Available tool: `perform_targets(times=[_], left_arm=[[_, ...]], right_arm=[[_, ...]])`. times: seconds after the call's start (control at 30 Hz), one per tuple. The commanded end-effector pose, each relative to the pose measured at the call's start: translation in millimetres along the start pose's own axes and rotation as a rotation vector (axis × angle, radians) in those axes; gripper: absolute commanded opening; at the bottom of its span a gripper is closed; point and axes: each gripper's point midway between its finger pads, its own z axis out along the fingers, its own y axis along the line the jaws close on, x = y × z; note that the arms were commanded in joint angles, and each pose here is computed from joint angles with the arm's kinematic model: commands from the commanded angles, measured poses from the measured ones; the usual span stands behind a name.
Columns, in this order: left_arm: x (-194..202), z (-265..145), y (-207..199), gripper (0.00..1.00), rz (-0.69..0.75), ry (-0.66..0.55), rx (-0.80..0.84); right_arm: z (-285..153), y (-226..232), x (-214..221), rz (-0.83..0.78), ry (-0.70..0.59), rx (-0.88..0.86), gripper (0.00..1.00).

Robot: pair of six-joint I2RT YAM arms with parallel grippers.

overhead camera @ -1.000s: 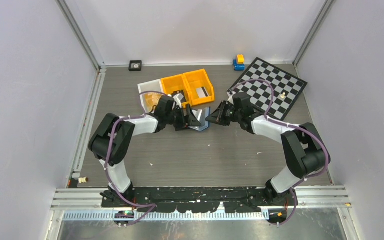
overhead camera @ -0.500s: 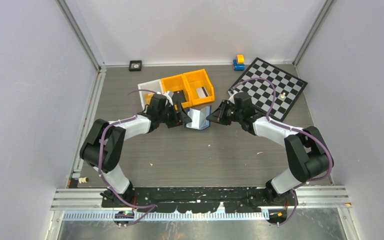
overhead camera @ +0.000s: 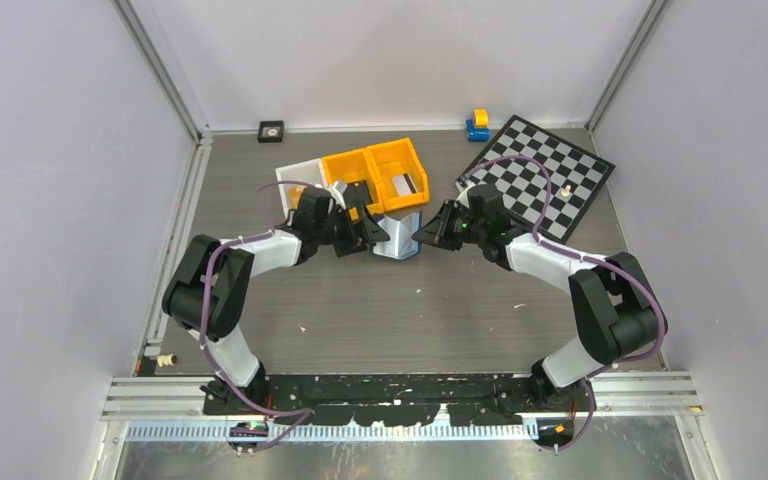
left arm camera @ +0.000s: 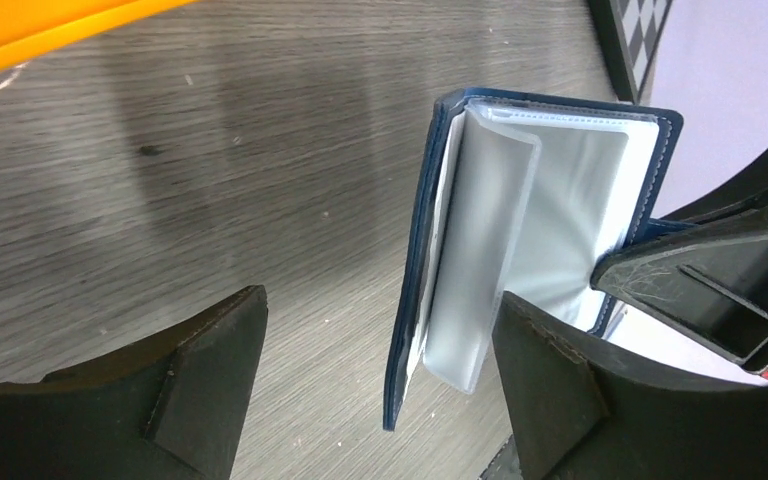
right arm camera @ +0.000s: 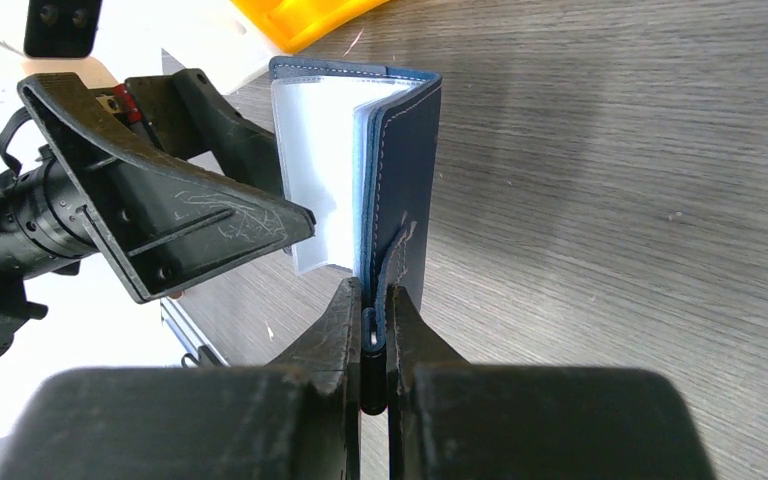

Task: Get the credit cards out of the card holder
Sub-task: Pick up the card holder from the center of the board.

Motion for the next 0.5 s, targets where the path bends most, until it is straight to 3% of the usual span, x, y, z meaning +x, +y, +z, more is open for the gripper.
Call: perform_targets(times=[0.0, 0.3, 0.47], left_arm=[[2, 5, -20, 0.85, 0.023, 0.023, 0.119], [11, 12, -24, 0.92, 0.105, 0.049, 0.056], [3, 11, -9, 0.41, 0.019, 0.034, 0.057]], right_arm=[[-3, 28, -11, -0.053, -0.032, -0.097, 0.00], [1, 33, -5, -0.081, -0.015, -0.094, 0.00], [-1, 34, -6, -0.081, -0.024, -0.095, 0.00]])
